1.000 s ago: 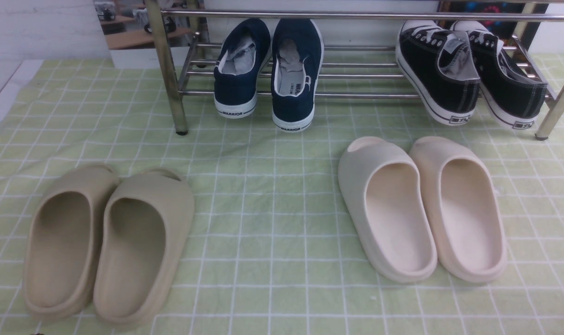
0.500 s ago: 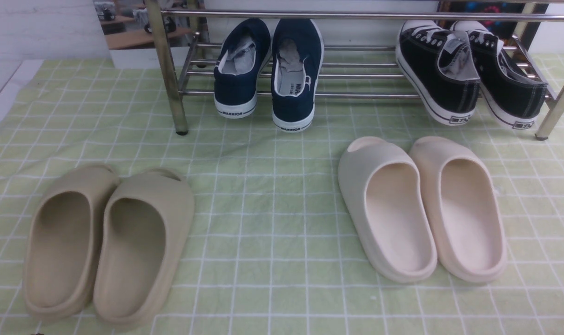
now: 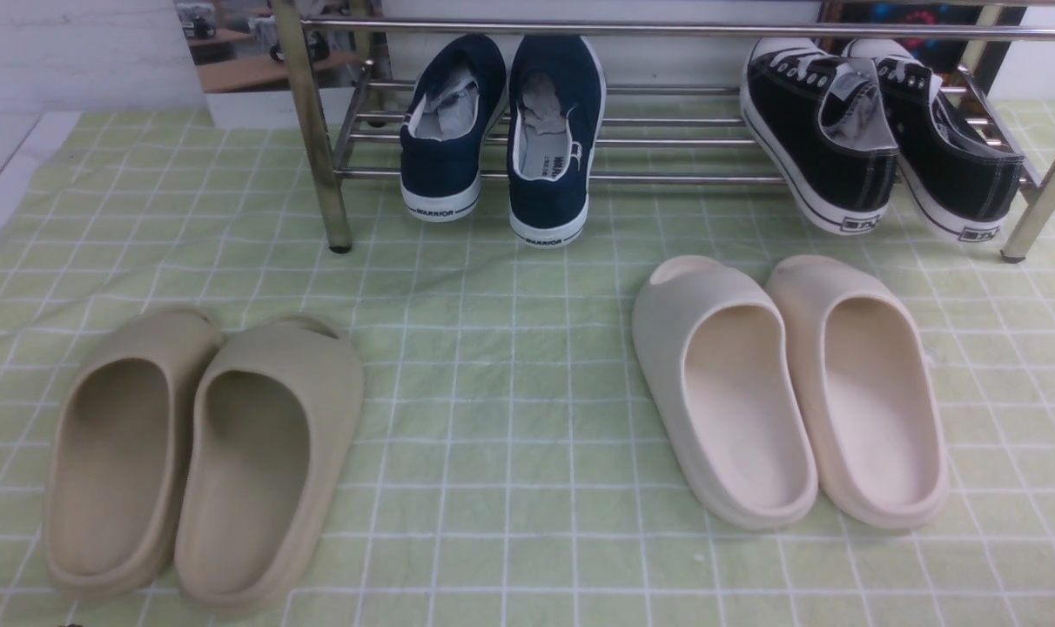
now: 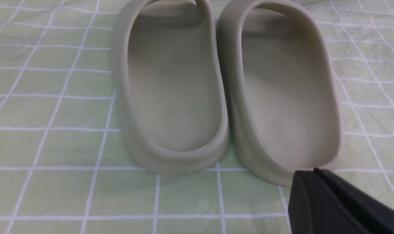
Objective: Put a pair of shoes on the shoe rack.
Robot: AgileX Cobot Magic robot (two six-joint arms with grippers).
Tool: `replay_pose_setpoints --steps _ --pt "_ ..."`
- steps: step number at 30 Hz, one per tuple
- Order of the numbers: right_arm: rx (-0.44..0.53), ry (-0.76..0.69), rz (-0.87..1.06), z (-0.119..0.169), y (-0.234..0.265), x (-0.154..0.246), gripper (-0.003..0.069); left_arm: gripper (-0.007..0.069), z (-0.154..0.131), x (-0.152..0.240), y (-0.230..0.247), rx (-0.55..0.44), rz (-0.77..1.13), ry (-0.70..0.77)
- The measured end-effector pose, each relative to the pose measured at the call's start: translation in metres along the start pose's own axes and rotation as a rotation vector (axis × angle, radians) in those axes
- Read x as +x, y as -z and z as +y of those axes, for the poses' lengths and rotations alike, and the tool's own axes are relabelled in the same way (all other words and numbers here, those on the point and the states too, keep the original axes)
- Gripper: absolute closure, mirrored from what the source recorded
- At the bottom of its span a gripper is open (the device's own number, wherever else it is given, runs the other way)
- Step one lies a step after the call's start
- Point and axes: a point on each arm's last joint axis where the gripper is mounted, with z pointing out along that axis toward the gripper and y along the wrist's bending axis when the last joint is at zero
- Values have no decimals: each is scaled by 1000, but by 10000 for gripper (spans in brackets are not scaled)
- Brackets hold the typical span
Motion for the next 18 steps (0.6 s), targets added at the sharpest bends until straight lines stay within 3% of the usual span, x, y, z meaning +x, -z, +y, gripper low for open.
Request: replay_pose_setpoints --steps 18 --pt "0 0 0 0 0 0 419 614 0 0 0 0 0 0"
